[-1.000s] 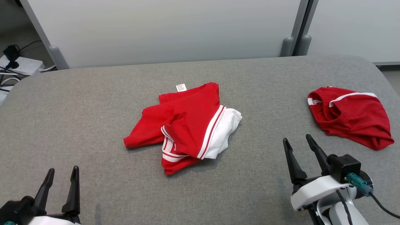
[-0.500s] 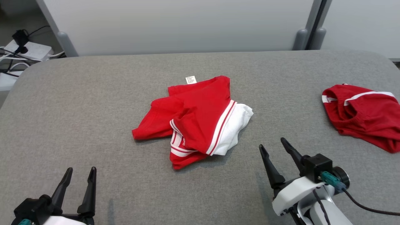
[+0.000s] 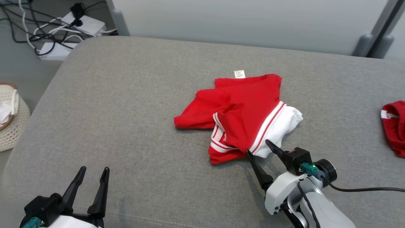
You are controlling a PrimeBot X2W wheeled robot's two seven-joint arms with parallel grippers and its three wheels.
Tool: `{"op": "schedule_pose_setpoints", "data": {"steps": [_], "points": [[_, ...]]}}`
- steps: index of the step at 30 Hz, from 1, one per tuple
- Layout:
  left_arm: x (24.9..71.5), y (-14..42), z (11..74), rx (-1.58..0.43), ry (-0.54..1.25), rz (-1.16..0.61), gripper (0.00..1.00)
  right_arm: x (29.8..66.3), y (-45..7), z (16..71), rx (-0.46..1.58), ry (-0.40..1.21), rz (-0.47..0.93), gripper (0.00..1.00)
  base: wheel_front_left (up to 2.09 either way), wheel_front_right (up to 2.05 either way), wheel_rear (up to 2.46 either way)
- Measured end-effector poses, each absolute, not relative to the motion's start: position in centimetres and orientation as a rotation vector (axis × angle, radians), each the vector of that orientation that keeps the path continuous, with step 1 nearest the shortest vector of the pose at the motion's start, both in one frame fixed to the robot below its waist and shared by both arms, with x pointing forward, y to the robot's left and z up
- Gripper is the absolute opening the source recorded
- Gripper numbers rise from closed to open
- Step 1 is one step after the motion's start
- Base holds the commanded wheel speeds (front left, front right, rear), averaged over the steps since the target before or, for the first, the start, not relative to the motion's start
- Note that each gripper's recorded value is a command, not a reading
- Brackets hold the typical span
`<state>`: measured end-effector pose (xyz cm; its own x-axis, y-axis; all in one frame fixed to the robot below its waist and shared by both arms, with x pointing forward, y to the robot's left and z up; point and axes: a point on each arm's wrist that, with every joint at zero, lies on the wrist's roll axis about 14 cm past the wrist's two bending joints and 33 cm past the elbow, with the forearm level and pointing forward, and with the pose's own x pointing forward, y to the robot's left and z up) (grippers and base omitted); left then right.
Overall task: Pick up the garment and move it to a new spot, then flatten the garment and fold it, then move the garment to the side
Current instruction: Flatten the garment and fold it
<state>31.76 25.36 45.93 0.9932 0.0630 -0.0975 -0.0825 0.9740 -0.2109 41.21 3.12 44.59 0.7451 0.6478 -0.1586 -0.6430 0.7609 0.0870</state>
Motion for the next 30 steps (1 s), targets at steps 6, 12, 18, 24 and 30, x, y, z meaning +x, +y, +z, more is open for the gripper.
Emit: {"op": "schedule_pose_setpoints", "data": {"steps": [6, 12, 18, 24, 30], "points": [[31.2, 26.3, 45.6, -0.215, 0.105, 0.103, 1.00, 40.8, 4.7, 42.6, 0.088, 0.268, 0.740, 1.00, 0.00, 0.00, 0.00], [31.7, 26.2, 45.6, -0.219, 0.109, 0.097, 1.00, 41.4, 5.7, 43.2, 0.131, 0.270, 0.759, 0.00, 0.00, 0.00, 0.00], [32.2, 25.6, 45.6, -0.231, 0.107, 0.075, 1.00, 43.5, 5.4, 47.2, 0.150, 0.143, 0.740, 0.00, 0.00, 0.00, 0.00], [32.9, 24.1, 45.7, -0.241, 0.104, 0.030, 1.00, 44.3, 5.7, 53.4, 0.151, -0.051, 0.760, 0.00, 0.00, 0.00, 0.00], [33.5, 22.1, 45.9, -0.269, 0.092, -0.017, 1.00, 44.3, 7.2, 60.1, 0.106, -0.238, 0.830, 0.00, 0.00, 0.00, 0.00]]}}
